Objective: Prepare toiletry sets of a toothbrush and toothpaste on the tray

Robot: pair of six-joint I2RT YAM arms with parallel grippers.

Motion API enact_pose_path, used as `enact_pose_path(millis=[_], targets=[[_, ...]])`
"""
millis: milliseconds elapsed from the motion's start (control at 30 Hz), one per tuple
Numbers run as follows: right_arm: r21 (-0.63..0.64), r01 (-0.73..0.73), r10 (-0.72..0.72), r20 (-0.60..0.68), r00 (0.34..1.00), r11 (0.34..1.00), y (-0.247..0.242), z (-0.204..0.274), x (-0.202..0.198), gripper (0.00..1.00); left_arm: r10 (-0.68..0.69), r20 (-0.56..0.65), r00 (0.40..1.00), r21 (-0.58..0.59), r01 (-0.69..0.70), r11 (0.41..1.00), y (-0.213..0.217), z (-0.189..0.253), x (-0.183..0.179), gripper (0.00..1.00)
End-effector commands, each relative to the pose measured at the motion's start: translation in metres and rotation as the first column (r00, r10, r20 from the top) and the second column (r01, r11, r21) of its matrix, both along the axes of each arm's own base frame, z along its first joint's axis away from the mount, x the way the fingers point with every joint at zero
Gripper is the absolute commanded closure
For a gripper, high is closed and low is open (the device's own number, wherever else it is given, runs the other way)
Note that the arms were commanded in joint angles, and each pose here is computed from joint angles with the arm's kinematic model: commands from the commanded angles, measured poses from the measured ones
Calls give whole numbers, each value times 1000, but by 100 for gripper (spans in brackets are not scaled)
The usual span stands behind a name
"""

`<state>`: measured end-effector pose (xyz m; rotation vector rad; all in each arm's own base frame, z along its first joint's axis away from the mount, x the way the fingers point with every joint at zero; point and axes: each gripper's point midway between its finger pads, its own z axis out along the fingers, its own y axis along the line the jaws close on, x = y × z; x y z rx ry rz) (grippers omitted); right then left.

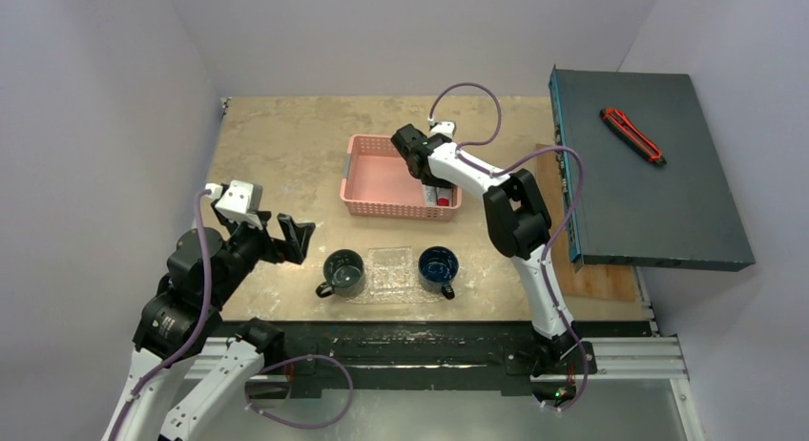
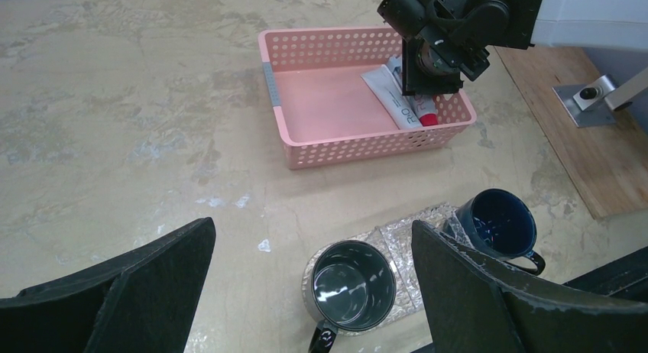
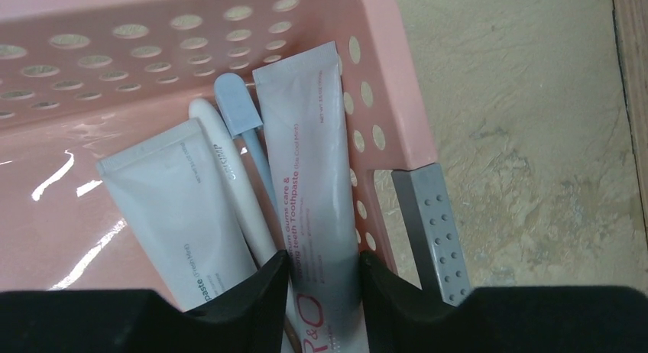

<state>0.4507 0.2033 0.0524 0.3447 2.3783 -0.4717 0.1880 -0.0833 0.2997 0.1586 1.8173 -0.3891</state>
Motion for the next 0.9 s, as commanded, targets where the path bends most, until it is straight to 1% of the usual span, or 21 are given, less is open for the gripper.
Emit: enact_pose_path(millis=[0, 33, 167, 233, 267, 400, 600, 767, 867], targets=[[21, 9, -10, 38, 999, 1000, 1, 10, 10, 64, -1, 34, 999, -34, 2, 999, -2, 16, 2, 0], [22, 9, -10, 38, 999, 1000, 0, 10, 10, 68, 0, 35, 999, -34, 1, 999, -2, 17, 2, 0], [24, 2, -3, 43, 999, 1000, 0, 14, 10, 91, 5, 36, 999, -32, -4, 999, -1, 17, 2, 0], [27, -3, 1, 51, 999, 1000, 1, 20, 10, 99, 6, 34, 999, -30, -5, 1000, -1, 16, 2, 0], [28, -6, 5, 54, 999, 1000, 1, 24, 11, 100, 7, 36, 999, -30, -6, 1000, -1, 16, 2, 0], [36, -13, 10, 92, 996, 999, 0, 49, 13, 100, 11, 33, 999, -26, -11, 1000, 0, 16, 3, 0], [64, -42, 28, 203, 979, 997, -3, 105, 13, 100, 24, 33, 999, -19, -23, 1000, 2, 15, 4, 0], [119, -90, 52, 289, 956, 989, 0, 152, 0, 100, 24, 33, 999, -15, -24, 1000, 2, 15, 5, 0], [159, -146, 86, 337, 938, 976, 11, 178, -13, 100, 8, 27, 1000, -18, -8, 1000, -1, 13, 5, 0]])
